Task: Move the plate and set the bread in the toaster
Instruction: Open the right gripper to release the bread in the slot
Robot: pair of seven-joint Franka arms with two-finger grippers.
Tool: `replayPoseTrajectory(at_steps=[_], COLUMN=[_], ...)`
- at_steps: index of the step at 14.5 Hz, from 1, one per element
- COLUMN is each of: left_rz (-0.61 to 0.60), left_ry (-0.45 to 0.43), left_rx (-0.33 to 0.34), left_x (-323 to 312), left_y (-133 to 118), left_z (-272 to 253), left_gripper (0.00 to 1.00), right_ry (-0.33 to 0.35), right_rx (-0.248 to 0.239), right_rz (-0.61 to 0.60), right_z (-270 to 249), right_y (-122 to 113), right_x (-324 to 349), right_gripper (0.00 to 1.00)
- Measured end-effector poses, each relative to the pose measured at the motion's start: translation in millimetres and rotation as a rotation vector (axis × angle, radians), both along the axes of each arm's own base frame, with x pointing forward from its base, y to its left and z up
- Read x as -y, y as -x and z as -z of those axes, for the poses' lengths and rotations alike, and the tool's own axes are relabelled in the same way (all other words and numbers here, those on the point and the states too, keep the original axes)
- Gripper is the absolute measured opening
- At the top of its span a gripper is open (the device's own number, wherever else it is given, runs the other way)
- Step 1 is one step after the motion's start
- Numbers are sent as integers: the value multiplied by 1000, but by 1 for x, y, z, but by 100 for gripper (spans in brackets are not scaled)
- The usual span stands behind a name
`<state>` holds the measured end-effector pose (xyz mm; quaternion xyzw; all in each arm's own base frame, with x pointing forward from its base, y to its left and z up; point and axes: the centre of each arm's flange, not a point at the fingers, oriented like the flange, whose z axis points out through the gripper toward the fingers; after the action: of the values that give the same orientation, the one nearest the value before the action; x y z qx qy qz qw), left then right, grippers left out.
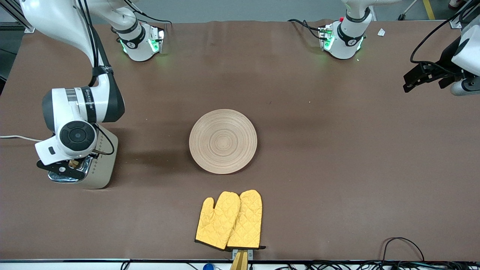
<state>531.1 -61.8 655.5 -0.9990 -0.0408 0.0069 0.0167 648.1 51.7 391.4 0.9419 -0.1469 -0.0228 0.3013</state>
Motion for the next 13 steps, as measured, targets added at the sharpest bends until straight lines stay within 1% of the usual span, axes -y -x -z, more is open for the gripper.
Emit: replayPoseTrajectory(at_steps=[2,4,5,6,8,9,12,13], left_rz=[0,10,34,61,89,91,91,90], left_ry=[0,0,1,1,2,2,2,2], left_rx=[0,1,2,2,4,5,6,7], left_x=[0,0,0,0,0,0,0,0], left_y=[0,0,0,0,0,1,1,1], left_z=[0,-1,-1,-2,-3,-4,-4,-4], left_gripper=[100,100,100,100,100,100,100,100], right_ry=[-56,-116,-145,-174,-245,-282,-394,-422], right_rx=[24,69,89,97,94,104,168,172], right_rz=[25,51,60,49,-3,-21,-40,-60], right_z=[-23,-62,-88,-116,-168,-191,-260,-279], right_y=[-4,-7,-6,-2,13,21,54,66], right_x=[-12,-21,-22,-22,-18,-16,-5,4], right_gripper=[100,100,100,100,100,100,100,100])
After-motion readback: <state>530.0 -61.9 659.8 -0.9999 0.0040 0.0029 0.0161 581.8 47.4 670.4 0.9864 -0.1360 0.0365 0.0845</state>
